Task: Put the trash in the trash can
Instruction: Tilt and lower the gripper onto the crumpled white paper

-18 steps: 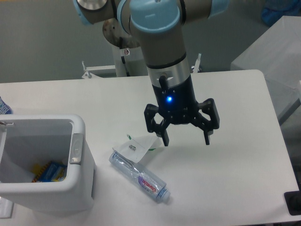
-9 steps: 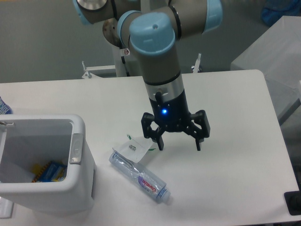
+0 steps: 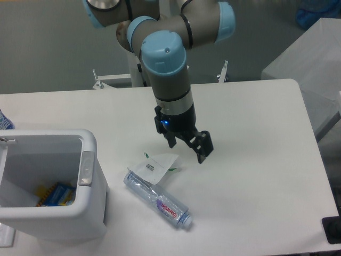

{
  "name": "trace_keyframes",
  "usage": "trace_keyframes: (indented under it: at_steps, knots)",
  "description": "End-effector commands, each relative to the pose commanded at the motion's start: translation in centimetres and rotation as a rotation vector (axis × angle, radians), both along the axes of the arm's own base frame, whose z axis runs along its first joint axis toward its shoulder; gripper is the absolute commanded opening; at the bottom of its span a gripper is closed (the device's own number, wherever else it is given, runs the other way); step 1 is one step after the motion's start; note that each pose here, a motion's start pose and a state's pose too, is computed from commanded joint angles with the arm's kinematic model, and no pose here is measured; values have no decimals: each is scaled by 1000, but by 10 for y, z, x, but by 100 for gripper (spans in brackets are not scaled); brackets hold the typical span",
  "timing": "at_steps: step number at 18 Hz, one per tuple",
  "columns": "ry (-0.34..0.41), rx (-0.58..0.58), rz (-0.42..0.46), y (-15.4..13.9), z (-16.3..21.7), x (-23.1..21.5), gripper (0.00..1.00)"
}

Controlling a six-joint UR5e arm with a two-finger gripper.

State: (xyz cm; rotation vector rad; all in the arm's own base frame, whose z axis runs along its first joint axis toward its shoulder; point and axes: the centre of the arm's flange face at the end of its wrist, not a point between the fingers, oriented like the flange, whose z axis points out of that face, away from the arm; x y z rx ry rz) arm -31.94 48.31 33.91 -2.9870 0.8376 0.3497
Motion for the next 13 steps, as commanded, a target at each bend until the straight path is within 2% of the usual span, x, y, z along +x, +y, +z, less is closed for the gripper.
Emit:
trace_keyframes:
  at_steps: [2, 3, 6, 10, 13]
  knots:
    - [18, -31, -102, 3, -23, 8, 100]
    - [25, -28, -122, 7, -33, 15, 100]
    - [10, -49, -140, 15, -70, 23, 100]
    - [-18, -88, -170, 28, -100, 36, 100]
    - [-27, -98, -187, 31, -108, 45, 100]
